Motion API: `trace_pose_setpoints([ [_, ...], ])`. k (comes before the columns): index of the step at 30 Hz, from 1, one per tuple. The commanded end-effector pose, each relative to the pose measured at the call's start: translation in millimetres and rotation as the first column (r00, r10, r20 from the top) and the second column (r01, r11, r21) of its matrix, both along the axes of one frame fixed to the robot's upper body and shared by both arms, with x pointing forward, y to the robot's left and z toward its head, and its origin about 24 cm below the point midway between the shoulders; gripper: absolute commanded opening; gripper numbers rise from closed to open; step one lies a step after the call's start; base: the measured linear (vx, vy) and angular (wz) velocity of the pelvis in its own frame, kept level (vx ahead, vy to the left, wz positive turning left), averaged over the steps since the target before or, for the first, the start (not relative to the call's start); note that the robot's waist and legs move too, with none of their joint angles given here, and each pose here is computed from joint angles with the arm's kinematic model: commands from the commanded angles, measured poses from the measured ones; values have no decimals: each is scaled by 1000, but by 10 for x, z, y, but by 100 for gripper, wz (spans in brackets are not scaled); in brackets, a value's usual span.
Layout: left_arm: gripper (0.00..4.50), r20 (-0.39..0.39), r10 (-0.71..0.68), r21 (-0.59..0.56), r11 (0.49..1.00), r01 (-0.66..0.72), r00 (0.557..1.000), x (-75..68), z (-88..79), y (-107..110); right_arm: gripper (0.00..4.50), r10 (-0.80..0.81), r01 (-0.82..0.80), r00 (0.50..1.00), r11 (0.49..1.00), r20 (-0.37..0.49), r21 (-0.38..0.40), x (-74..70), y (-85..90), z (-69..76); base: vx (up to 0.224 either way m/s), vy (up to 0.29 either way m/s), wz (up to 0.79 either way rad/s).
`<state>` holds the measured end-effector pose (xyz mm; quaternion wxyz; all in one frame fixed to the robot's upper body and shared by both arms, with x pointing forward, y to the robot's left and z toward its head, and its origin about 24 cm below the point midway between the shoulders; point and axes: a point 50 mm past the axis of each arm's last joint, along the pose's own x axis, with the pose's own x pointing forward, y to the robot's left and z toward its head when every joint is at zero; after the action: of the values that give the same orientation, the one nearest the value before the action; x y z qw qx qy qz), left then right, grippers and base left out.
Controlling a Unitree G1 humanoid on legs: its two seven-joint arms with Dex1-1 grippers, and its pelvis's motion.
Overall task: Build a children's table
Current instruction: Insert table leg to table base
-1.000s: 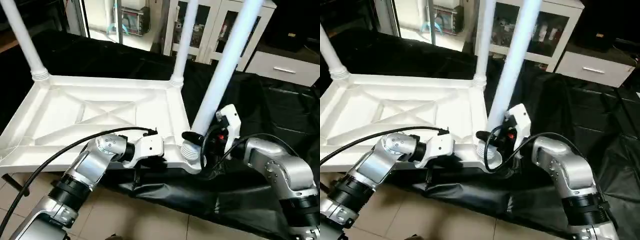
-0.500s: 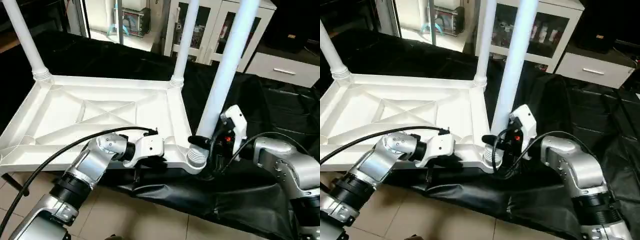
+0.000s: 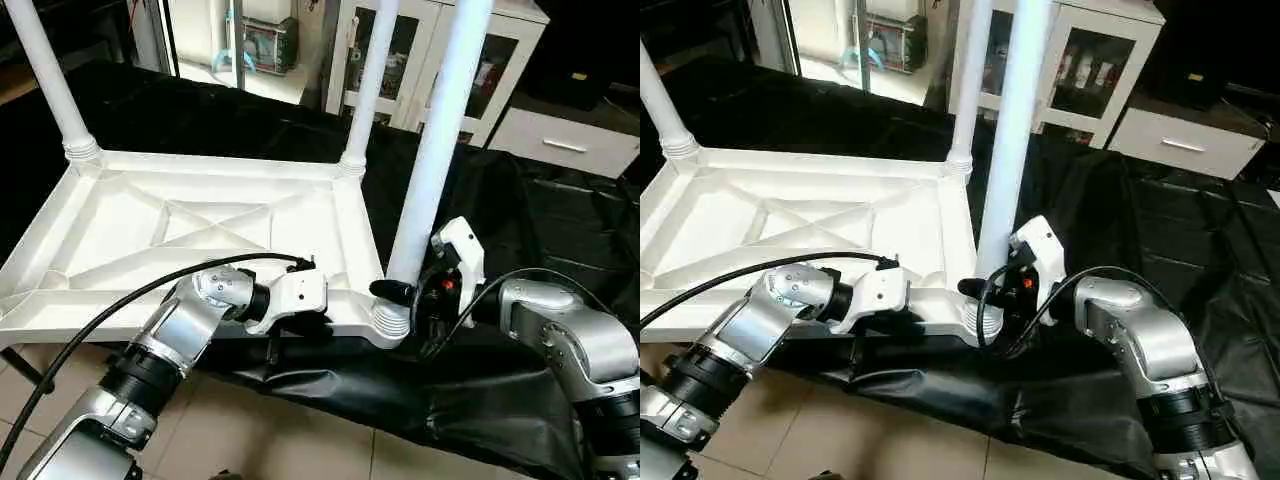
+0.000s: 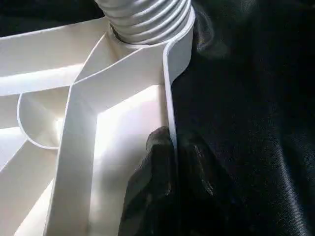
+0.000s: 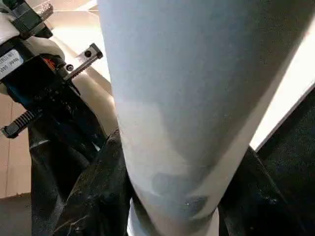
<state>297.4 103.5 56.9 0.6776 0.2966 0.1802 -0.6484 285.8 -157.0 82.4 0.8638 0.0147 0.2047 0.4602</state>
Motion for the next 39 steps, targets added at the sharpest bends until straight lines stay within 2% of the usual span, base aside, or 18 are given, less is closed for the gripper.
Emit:
trace_pose_setpoints([
  [1,2,-30,-59,-20,998,59,998,-75,-83,-101,189,11,-12,999,1000,-37,-23,-17,31,-98,0,0,0],
  [8,2,-32,-60,-18,998,59,998,-67,-74,-89,189,-28,28,998,1000,-58,-3,5,14,-157,0,0,0],
  [13,2,-36,-60,-18,998,59,998,-74,-77,-81,189,-102,106,991,993,-86,48,9,-79,-186,0,0,0],
  [17,2,-37,-54,-20,998,53,998,-62,-72,-77,189,-166,181,978,976,-125,124,-18,-136,-240,0,0,0],
  [21,2,-35,-51,-21,999,50,998,-57,-68,-73,189,-176,196,975,969,-138,152,-53,-141,-278,0,0,0],
  [25,2,-35,-46,-23,999,45,998,-51,-63,-69,189,-162,180,981,966,-109,185,-167,-119,-360,0,0,0],
  [30,2,-35,-41,-23,999,40,999,-47,-59,-59,189,-183,190,982,964,-52,184,-243,-110,-424,0,0,0],
  [36,2,-35,-35,-24,999,34,999,-39,-53,-50,189,-236,233,971,937,-20,261,-302,-97,-449,0,0,0],
  [39,2,-35,-31,-22,999,30,999,-37,-49,-37,189,-241,218,969,936,52,278,-340,-52,-438,0,0,0],
])
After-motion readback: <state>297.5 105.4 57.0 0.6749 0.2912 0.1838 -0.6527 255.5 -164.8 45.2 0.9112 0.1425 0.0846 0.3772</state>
